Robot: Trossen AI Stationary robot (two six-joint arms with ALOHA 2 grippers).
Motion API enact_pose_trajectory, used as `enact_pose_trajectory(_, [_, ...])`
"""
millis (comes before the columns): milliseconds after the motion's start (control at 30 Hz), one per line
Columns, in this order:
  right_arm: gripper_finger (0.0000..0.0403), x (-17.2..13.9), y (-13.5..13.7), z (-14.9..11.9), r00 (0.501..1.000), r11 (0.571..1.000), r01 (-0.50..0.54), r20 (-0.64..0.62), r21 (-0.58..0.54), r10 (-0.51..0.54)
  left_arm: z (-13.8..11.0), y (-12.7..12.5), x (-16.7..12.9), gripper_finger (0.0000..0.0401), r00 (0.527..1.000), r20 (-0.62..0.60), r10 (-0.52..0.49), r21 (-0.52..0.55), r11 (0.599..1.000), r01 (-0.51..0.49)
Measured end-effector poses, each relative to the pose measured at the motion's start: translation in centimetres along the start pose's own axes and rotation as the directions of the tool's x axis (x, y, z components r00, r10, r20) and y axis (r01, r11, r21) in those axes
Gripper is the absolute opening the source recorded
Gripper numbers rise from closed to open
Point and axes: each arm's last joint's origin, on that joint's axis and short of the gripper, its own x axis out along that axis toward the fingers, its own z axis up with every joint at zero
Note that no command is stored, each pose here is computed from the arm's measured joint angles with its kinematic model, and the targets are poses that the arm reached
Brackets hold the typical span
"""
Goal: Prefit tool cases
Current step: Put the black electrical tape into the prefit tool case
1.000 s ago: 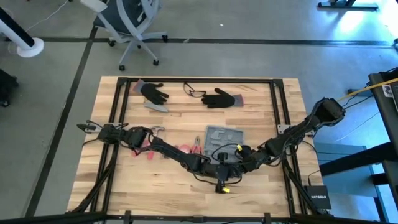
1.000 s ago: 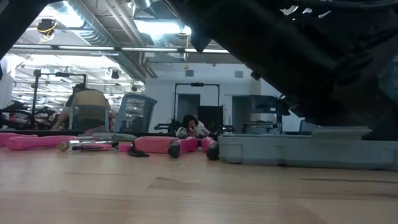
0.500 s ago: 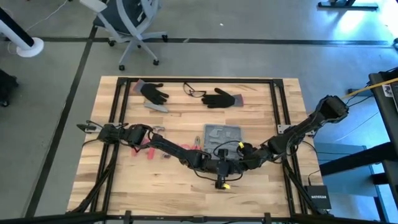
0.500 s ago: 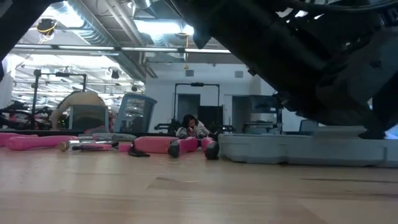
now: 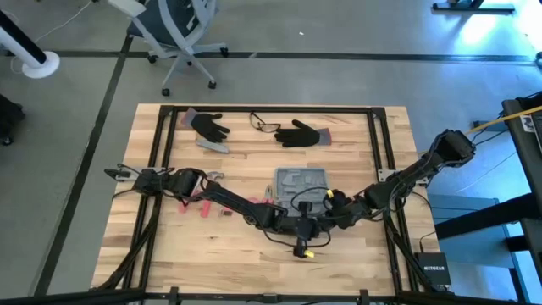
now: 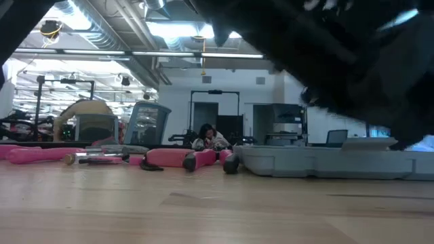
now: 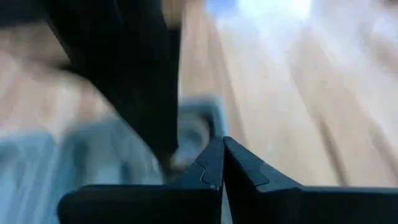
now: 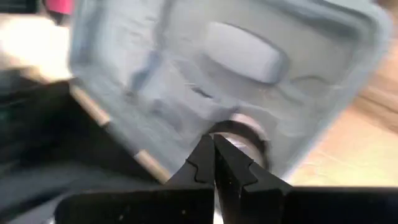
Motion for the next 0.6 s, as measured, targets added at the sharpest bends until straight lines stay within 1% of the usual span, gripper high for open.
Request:
enact_pose_trajectory(100, [0.0000,0.0,-0.2,0.1,0.999,1.000,0.018,0.030,0.018,-0.018,0.6,0.1,-0.4,0.0000,1.000,0.022,0.007,0.010,1.000,-0.007])
enact_pose_trajectory(367, [0.0000,0.3,-0.3,0.1,0.998,0.999,0.029,0.058,0.017,-0.030,0.0,0.2,-0.1,0.0000,1.000,-0.004,0.006,-0.035,0.999,-0.006])
enact_pose_trajectory(500, [0.0000,0.6,-0.4,0.1,0.997,0.999,0.041,0.059,0.025,-0.042,-1.3,0.2,1.0,0.0000,0.999,-0.047,0.010,-0.037,0.999,-0.012])
enact_pose_trajectory(600, [0.0000,0.8,-0.4,0.0,0.997,0.998,0.048,0.058,0.038,-0.050,-1.9,0.1,1.5,0.0000,0.998,-0.056,0.016,-0.058,0.998,-0.019])
